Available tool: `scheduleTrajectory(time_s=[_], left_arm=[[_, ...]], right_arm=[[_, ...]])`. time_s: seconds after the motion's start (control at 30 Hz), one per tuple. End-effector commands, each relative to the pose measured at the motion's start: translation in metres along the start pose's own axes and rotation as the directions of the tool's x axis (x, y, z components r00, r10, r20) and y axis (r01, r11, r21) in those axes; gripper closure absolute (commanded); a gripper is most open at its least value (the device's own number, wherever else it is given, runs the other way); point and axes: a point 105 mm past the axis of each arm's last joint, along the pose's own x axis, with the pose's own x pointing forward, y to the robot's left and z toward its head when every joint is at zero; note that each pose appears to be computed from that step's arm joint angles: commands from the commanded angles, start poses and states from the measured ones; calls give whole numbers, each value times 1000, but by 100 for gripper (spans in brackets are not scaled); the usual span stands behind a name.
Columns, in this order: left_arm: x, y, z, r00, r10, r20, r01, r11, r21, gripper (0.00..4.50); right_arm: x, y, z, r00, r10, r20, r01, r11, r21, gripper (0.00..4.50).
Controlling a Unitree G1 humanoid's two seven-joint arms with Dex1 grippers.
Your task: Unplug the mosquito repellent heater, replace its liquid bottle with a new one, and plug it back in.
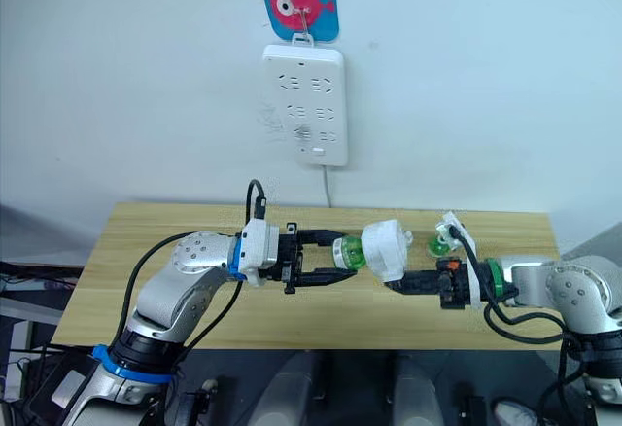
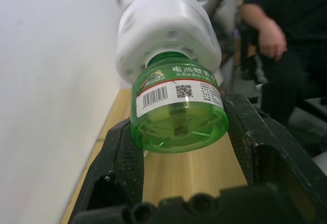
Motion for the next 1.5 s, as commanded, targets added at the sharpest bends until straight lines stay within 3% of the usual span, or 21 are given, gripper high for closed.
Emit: scheduleTrajectory(time_s=[0.03,0.13,0.27,0.4,0.47,0.7,0.9,1.0,1.17,1.2,1.33,1.5], left_arm=[[0,-7,-2,1000,-11,0,11,1000,11,228],[0,-9,-6,1000,-21,-18,21,1000,12,228],[0,-10,-7,999,-39,-30,39,999,21,228],[6,-8,-4,998,-51,-23,52,998,33,228],[6,-8,-3,998,-57,-21,58,998,37,228],[1,-8,-3,998,-53,-27,54,998,28,228],[-2,-9,-5,998,-49,-31,49,999,23,228],[-2,-6,-5,999,-44,-32,45,999,25,228],[-1,-5,-4,999,-43,-30,44,999,27,228],[-1,-5,-4,999,-44,-30,45,999,27,228],[1,-10,-5,998,-60,-31,61,998,23,228],[2,-10,-5,998,-59,-30,60,998,24,228]], right_arm=[[-2,30,17,994,96,54,-94,995,-45,449],[-6,53,39,979,178,103,-172,983,-62,449],[-2,59,61,972,170,165,-161,985,-70,449],[3,-2,88,945,-161,284,184,981,-57,449],[-3,-18,91,925,-241,293,270,961,-63,449],[-27,-1,85,957,-145,250,173,981,-90,449],[-36,31,45,1000,-7,28,10,996,-92,449],[-32,50,27,993,84,-86,-93,991,-101,449],[-17,57,36,989,142,-31,-145,980,-135,449],[-15,55,38,991,133,-18,-134,981,-141,449],[1,11,73,978,-86,188,113,984,-137,449],[-1,-11,81,949,-204,239,236,965,-113,449]])
